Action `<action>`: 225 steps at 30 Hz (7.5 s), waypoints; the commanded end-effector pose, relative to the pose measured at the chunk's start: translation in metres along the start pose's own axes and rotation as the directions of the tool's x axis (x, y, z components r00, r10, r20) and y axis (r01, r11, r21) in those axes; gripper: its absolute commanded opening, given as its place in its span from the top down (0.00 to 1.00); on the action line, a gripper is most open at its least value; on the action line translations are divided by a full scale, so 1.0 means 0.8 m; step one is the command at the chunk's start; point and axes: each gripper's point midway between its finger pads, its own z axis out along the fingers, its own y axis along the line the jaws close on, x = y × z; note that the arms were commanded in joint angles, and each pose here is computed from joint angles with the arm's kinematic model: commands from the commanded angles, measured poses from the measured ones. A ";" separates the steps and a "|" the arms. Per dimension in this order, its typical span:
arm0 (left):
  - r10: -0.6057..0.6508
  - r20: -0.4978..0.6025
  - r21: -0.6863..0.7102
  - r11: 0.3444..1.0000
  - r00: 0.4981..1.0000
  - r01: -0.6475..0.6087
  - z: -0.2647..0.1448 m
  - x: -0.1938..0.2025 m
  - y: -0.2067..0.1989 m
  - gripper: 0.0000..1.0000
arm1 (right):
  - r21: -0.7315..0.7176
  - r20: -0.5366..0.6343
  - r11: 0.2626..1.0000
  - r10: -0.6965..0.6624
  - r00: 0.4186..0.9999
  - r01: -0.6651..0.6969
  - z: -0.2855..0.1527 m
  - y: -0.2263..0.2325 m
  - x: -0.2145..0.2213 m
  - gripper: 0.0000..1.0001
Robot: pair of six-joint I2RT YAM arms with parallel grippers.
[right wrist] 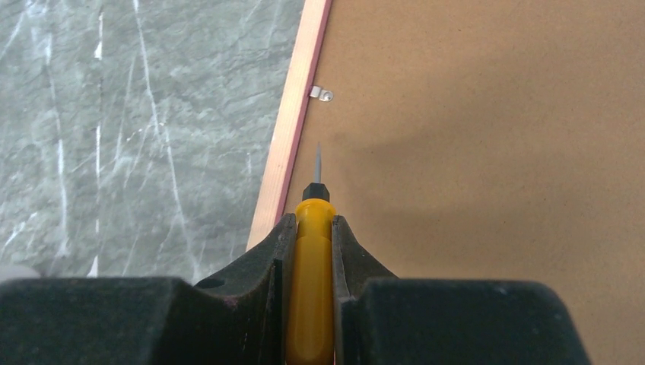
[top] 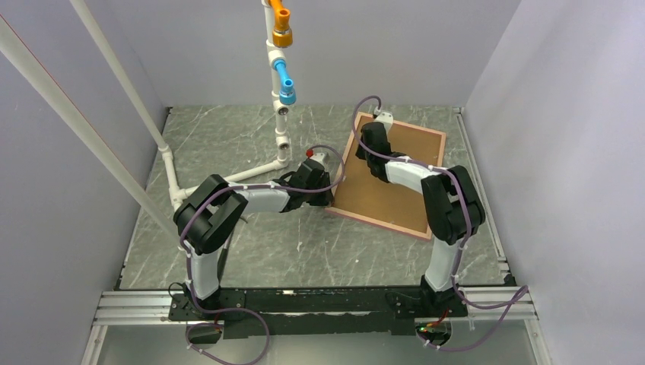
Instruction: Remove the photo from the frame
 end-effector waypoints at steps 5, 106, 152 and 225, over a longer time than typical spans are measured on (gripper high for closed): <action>0.001 -0.073 0.041 0.999 0.997 0.002 -0.006 0.027 -0.011 0.99 | -0.032 0.044 0.999 0.016 0.999 -0.015 0.032 0.014 -0.023 1.00; -0.937 0.168 -0.482 0.193 0.306 0.855 -0.021 0.108 -0.085 0.29 | -0.172 0.140 0.985 0.024 0.990 0.000 -0.435 -0.098 -0.082 1.00; -0.080 -0.086 -0.395 0.918 0.993 0.040 -0.009 0.054 0.021 1.00 | -0.402 -0.186 0.912 0.005 0.983 -0.081 -0.370 -0.043 0.042 1.00; 0.043 -0.276 -0.054 0.997 0.960 -0.060 0.003 0.089 0.031 1.00 | -0.164 -0.188 0.951 -0.290 0.938 0.261 -0.267 0.011 0.178 1.00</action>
